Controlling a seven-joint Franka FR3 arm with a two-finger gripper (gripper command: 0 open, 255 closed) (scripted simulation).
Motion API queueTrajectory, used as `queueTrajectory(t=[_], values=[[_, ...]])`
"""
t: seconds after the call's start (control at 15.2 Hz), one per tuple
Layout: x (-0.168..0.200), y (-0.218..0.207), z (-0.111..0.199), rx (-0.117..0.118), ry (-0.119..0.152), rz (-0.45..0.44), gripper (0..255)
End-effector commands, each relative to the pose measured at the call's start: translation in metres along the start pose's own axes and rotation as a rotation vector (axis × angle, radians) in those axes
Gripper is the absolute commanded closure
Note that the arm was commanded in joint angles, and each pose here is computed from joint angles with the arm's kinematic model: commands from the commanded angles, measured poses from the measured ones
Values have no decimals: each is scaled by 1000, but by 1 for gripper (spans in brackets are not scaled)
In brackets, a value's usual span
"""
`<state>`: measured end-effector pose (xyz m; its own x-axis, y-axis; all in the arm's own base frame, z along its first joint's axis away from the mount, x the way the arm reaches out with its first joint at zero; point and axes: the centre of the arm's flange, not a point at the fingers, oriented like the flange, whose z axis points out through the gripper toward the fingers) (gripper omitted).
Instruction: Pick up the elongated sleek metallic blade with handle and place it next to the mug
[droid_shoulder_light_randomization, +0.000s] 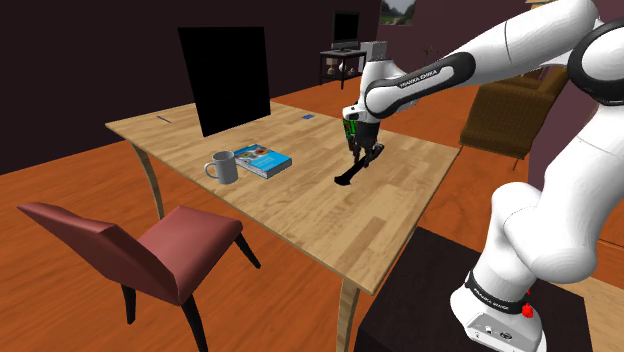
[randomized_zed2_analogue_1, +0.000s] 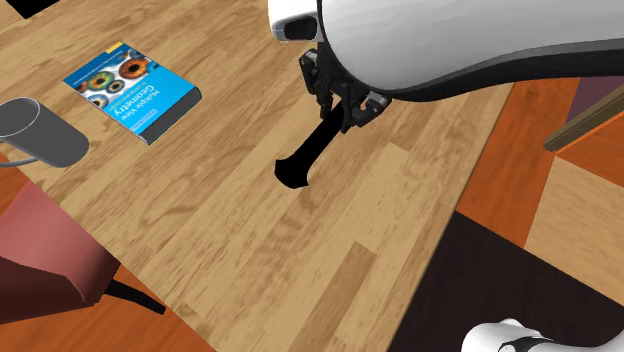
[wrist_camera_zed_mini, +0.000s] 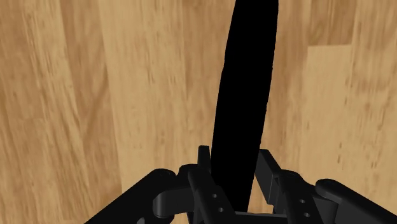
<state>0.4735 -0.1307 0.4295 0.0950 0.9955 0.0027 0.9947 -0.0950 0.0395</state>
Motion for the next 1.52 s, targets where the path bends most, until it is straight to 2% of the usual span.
queueTrajectory(t=[0.0, 0.99, 1.45], values=[[1, 1, -11, 0, 0, 0, 255], [1, 4, -85, 0, 0, 0, 255], [71, 65, -82, 0, 0, 0, 255]])
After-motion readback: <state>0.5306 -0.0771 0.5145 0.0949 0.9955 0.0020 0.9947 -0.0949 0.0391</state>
